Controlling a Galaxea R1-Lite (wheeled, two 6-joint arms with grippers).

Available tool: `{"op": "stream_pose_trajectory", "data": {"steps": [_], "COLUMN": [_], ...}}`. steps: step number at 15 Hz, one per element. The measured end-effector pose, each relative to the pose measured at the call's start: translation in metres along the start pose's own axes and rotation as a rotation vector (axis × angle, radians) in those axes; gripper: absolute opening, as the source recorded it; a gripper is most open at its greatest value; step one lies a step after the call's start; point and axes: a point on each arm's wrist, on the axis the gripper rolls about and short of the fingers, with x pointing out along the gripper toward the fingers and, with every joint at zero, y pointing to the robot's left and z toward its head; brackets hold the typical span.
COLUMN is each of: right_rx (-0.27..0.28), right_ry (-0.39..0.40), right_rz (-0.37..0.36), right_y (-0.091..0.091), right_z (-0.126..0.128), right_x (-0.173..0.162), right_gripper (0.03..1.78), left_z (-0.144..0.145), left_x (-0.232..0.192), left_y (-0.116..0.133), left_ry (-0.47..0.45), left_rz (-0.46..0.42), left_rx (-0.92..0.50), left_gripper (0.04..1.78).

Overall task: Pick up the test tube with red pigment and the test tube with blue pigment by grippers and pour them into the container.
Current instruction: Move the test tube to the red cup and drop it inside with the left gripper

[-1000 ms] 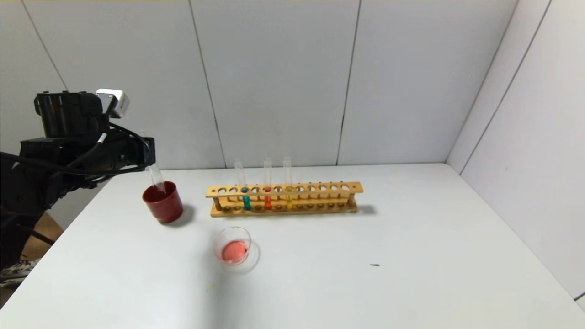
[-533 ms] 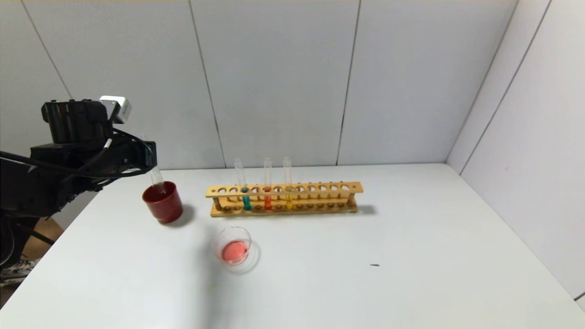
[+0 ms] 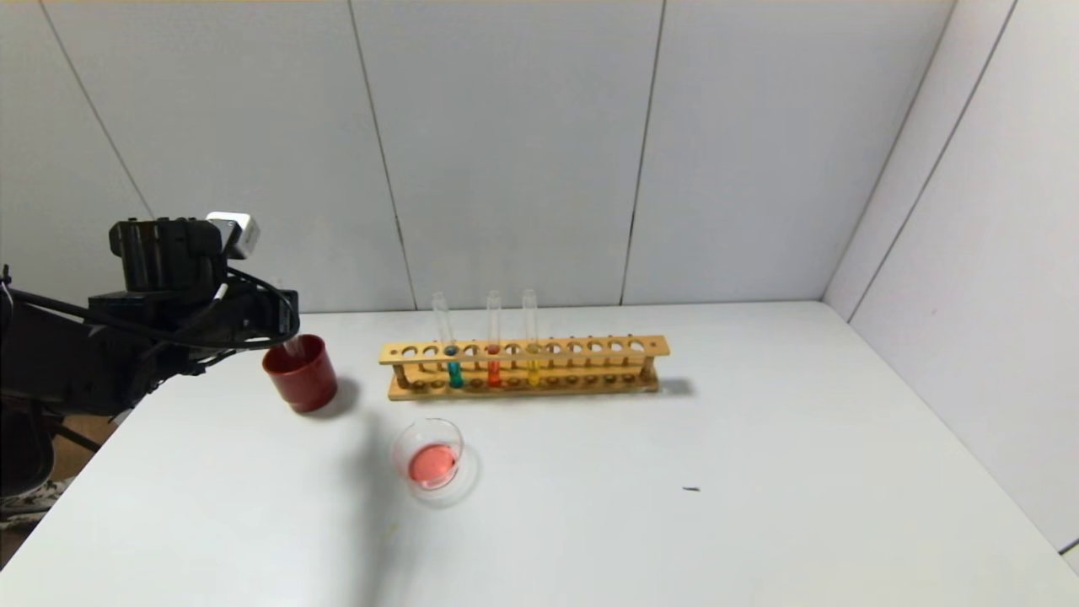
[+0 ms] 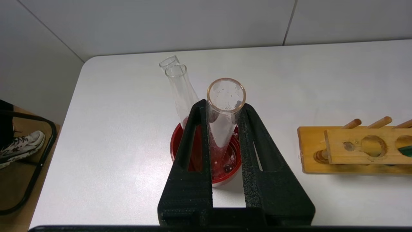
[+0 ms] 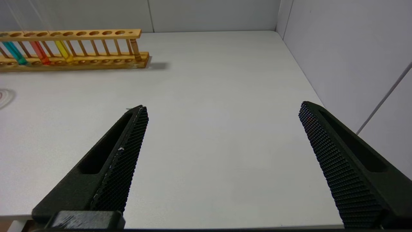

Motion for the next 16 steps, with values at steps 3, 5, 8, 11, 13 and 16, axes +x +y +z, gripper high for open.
{"op": "stream_pose_trajectory", "data": {"steps": [3, 5, 8, 11, 13, 16], "right_rx": [0.0, 0.0, 0.0, 0.0, 0.0, 0.0], "right_ry": [0.0, 0.0, 0.0, 0.0, 0.0, 0.0], "right_rz": [0.0, 0.0, 0.0, 0.0, 0.0, 0.0], "right_y": [0.0, 0.0, 0.0, 0.0, 0.0, 0.0], "right_z": [0.0, 0.0, 0.0, 0.0, 0.0, 0.0], "right_x": [0.0, 0.0, 0.0, 0.0, 0.0, 0.0], "right_gripper": [1.71, 1.71, 1.71, 1.71, 1.71, 1.71], "left_z": [-0.006, -0.011, -0.023, -0.029, -0.032, -0.035], "left_x": [0.0, 0.002, 0.004, 0.006, 0.007, 0.008], "left_y": [0.0, -0.001, 0.0, 0.0, 0.0, 0.0], "left_ry": [-0.006, -0.013, 0.002, 0.02, 0.03, 0.038], "left_rz": [-0.001, -0.002, 0.002, 0.002, 0.001, -0.009], "left_rx": [-0.001, 0.0, 0.0, 0.001, 0.002, 0.003], "left_gripper": [0.31, 0.31, 0.31, 0.31, 0.31, 0.31]}}
